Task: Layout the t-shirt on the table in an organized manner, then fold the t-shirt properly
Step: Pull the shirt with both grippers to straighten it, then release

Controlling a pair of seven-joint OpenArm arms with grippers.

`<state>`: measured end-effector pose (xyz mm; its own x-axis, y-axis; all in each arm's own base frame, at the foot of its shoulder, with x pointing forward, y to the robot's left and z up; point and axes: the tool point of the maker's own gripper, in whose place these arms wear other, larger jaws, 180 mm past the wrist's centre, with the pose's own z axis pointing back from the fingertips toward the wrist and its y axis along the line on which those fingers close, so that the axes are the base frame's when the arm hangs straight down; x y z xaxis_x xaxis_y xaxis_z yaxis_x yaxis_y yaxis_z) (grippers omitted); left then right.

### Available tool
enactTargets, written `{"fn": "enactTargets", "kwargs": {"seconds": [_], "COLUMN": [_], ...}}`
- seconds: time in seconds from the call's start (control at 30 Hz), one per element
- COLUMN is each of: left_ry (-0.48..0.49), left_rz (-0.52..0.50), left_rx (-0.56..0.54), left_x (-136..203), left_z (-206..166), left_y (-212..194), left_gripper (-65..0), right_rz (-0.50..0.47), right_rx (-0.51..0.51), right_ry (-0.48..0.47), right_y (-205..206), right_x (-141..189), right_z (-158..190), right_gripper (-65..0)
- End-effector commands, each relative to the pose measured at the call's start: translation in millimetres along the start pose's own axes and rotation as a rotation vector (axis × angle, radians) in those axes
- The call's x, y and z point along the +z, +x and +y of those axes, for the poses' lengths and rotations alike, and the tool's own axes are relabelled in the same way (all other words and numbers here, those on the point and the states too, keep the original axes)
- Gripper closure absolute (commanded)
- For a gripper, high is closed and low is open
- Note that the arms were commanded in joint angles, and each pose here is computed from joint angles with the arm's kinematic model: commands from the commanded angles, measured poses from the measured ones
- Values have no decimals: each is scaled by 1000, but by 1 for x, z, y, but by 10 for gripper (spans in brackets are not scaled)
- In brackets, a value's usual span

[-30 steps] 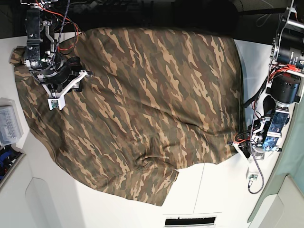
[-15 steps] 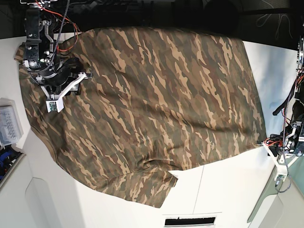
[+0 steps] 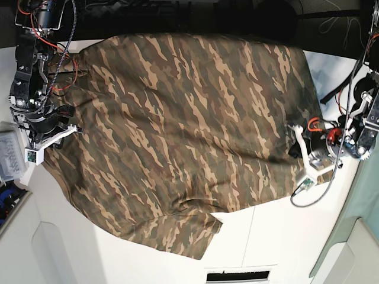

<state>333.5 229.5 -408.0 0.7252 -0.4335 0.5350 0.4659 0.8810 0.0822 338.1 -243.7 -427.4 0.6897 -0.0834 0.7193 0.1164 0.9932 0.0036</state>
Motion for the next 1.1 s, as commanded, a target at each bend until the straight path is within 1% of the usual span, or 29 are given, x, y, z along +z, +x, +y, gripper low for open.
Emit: {"fn": "enactTargets", "kwargs": {"seconds": [0.0, 0.03, 0.13, 0.27, 0.37, 0.5, 0.67, 0.8, 0.9, 1.07], "left_ry": [13, 8, -22, -4, 48, 145, 221, 252, 246, 222], "left_rz": [-6, 26, 98, 136, 155, 202, 240, 193, 150, 81], "left_rx": [2, 17, 49, 46, 36, 65, 135, 181, 195, 178], "left_x": [4, 1, -5, -10, -15, -28, -43, -51, -57, -66], "left_z": [5, -1, -20, -31, -19, 17, 57, 79, 79, 66], "left_y": [-2, -19, -57, -80, -86, -85, -71, -41, -8, 38], "left_gripper": [0, 0, 0, 0, 0, 0, 0, 0, 0, 0], "right_rz": [-47, -35, -20, 22, 75, 132, 151, 152, 157, 155], "right_rx": [4, 5, 28, 66, 64, 33, 14, 13, 23, 37], "right_ry": [-9, -8, 21, 56, 54, 71, 85, 111, 120, 125], "right_y": [19, 18, 17, 7, -7, -26, -48, -63, -71, -79], "right_x": [-5, -11, -26, -29, -27, -24, -11, 5, 16, 28], "right_z": [-8, -12, -22, -30, -32, -31, -34, -29, -26, -25], "right_gripper": [-29, -1, 0, 0, 0, 0, 0, 0, 0, 0]}}
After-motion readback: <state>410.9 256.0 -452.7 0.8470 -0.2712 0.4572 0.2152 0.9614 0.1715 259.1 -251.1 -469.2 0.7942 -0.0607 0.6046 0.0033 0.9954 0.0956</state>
